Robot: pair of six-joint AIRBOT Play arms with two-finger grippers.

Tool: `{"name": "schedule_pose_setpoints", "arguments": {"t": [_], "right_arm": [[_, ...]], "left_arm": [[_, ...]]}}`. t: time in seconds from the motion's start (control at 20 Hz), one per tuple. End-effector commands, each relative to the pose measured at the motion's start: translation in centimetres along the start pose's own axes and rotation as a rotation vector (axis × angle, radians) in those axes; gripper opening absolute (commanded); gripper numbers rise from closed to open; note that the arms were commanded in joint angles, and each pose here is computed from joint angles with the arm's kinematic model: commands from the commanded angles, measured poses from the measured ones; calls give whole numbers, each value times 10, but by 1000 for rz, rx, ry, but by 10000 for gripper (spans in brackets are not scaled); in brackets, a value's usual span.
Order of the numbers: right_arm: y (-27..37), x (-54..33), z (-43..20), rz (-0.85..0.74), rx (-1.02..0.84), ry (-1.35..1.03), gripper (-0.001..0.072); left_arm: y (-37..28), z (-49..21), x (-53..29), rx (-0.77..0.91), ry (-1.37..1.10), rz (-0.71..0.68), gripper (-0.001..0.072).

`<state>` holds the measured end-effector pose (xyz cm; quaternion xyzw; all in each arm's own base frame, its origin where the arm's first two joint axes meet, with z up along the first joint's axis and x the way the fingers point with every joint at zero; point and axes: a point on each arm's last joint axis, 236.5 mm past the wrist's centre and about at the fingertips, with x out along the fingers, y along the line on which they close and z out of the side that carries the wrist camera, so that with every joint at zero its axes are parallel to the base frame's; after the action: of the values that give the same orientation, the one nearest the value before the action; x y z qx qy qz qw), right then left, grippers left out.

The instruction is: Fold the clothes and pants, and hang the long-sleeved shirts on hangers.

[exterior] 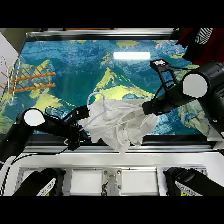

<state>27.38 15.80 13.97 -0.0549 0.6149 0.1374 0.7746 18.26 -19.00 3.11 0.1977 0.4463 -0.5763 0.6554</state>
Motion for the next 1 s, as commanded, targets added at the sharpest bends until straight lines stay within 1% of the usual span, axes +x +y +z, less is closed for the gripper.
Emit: {"name": "schedule_pose_setpoints", "arguments": {"t": [0.0,0.2,0.5,0.7,0.85,0.95], "right_arm": [[0,2,17,1,-23,-52,23],[16,-5,43,44,-34,-114,23],[80,-13,52,151,-204,-152,23],[132,-19,35,284,-265,-136,23],[153,-22,22,312,-296,-120,23],[168,-24,13,354,-321,-105,23]], "left_arm": [[0,0,1,96,-1,-8,21],[-2,-1,1,154,3,-19,21],[0,1,2,162,-2,-9,21],[2,2,1,152,-8,1,21],[3,2,1,100,-7,2,21],[3,2,1,100,-8,3,21]]}}
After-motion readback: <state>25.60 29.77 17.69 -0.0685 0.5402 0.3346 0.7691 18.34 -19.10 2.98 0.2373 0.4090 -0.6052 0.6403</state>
